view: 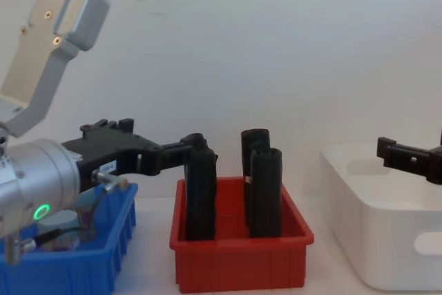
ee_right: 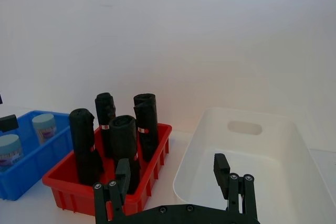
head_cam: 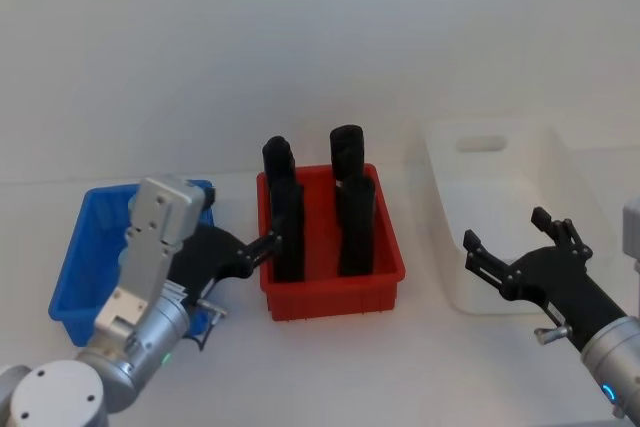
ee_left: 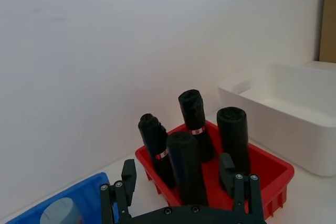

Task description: Pick the cotton swabs from the blue box and place them into the white box.

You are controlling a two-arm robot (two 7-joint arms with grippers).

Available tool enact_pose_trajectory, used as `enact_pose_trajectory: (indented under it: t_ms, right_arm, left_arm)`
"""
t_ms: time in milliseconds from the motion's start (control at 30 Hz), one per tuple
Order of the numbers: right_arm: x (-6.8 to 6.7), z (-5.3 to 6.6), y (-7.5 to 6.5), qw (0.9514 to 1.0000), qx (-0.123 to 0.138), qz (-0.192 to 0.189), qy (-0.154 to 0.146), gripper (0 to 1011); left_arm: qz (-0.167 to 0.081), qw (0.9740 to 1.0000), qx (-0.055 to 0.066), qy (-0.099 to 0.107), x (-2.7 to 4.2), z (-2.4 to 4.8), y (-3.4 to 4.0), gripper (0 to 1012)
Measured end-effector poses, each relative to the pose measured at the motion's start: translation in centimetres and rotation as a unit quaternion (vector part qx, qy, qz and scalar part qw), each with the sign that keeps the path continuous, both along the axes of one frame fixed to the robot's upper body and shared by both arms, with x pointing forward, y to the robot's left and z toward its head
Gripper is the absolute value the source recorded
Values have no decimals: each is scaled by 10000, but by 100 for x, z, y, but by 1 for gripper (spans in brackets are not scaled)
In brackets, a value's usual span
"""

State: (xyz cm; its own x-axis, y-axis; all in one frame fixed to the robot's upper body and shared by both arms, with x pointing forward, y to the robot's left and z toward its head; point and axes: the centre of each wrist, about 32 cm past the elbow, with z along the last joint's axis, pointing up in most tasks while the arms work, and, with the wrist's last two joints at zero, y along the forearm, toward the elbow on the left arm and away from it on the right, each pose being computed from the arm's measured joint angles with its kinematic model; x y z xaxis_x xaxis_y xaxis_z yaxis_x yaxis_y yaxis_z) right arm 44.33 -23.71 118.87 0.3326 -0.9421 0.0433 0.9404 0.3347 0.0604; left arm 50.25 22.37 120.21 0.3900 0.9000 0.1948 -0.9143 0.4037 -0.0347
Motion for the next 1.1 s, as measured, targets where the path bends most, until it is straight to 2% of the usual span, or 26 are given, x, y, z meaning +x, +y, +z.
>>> enact_pose_trajectory:
  t_ms: [33, 67, 300, 567, 667, 700, 733, 833, 1100]
  right_arm:
    - [0, 0, 0, 10000, 0, 0, 0, 1002]
    - [0, 0, 0, 10000, 0, 0, 0, 1002]
    - [0, 0, 0, 10000, 1, 0, 0, 1002]
    - [0, 0, 0, 10000, 0, 0, 0, 1002]
    - [0, 0, 0, 10000, 0, 0, 0, 1002]
    - [0, 0, 0, 10000, 0, 0, 0, 1002]
    - [0, 0, 0, 10000, 0, 0, 0, 1002]
    - [0, 0, 0, 10000, 0, 0, 0, 1002]
    - [0, 0, 0, 10000, 0, 0, 0, 1002]
  left_arm:
    - [0, 10000, 0, 0, 0, 0, 0, 1000]
    - [51, 10000, -16, 82, 31, -13, 61, 1000]
    - [186, 9993, -62, 308, 122, -51, 226, 1000]
    - [423, 9973, -90, 600, 261, -110, 462, 1000]
    - [485, 9966, -88, 660, 291, -123, 514, 999]
    - [537, 9960, -85, 711, 313, -136, 550, 1000]
    - [537, 9960, -85, 711, 313, -136, 550, 1000]
    - [647, 9945, -70, 822, 356, -166, 630, 999]
    - [825, 9911, -37, 1043, 441, -229, 764, 1000]
